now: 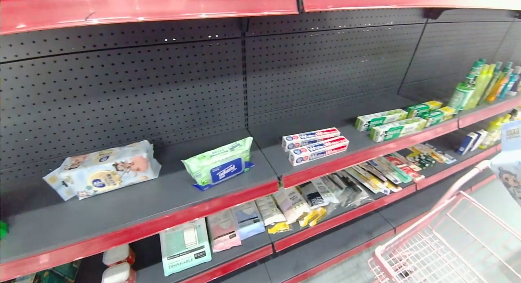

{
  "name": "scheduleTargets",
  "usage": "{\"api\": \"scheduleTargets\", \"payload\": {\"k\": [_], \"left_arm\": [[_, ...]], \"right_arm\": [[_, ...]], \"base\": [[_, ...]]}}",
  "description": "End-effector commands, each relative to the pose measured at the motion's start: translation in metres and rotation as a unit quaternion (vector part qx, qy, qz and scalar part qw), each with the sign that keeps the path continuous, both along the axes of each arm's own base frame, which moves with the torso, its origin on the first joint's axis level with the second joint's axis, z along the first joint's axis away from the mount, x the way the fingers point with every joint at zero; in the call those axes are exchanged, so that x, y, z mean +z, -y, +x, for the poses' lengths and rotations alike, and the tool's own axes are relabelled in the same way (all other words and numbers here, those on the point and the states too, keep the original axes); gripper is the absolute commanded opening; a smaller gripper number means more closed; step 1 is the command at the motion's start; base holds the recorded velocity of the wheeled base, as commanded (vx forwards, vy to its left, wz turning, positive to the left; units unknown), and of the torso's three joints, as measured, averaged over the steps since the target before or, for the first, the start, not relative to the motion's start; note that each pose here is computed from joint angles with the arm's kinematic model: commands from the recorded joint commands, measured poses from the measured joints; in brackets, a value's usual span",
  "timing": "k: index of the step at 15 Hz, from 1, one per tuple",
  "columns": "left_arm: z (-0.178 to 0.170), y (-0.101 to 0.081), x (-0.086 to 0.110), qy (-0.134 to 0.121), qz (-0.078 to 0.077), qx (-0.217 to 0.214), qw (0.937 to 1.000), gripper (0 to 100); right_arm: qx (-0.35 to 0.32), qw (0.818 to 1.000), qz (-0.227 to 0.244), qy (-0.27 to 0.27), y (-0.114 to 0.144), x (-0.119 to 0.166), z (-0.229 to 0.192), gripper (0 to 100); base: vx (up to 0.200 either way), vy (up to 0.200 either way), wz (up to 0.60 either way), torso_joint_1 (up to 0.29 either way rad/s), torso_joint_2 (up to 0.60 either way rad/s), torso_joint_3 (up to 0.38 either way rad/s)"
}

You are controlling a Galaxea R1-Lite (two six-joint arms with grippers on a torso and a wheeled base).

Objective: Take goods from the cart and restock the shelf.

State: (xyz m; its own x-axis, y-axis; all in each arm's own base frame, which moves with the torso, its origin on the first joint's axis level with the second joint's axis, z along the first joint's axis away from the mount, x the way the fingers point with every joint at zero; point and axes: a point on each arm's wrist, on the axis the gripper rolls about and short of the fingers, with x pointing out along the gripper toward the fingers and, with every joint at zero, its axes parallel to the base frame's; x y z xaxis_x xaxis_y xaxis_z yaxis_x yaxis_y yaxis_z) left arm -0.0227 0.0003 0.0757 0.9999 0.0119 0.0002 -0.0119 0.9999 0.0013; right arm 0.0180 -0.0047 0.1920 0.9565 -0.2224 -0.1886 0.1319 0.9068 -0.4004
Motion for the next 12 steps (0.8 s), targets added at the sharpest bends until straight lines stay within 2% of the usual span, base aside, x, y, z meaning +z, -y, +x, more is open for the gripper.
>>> {"api": "scheduleTargets", "payload": {"k": [1,8,12], "left_arm": [[0.0001,0.0000,0.0000,-0.001,0.000,0.000,1.0000,100],[0.0001,0.0000,0.0001,0.000,-0.001,0.000,1.0000,100],[0.0001,0.0000,0.0000,-0.001,-0.001,0.000,1.0000,100]], "right_arm": [[0.000,1.000,0.000,-0.001,0.0000,0.0000,0.0003,0],[0.001,1.000,0.000,-0.001,0.0000,-0.0004,0.0004,0],[-0.002,1.000,-0.006,-0.008,0.0001,-0.0062,-0.0008,0]], "base": [[0.000,0.000,0.60,0.002,0.00,0.007],[0.000,0.000,0.60,0.003,0.00,0.001],[0.000,0.000,0.00,0.000,0.00,0.000]]}}
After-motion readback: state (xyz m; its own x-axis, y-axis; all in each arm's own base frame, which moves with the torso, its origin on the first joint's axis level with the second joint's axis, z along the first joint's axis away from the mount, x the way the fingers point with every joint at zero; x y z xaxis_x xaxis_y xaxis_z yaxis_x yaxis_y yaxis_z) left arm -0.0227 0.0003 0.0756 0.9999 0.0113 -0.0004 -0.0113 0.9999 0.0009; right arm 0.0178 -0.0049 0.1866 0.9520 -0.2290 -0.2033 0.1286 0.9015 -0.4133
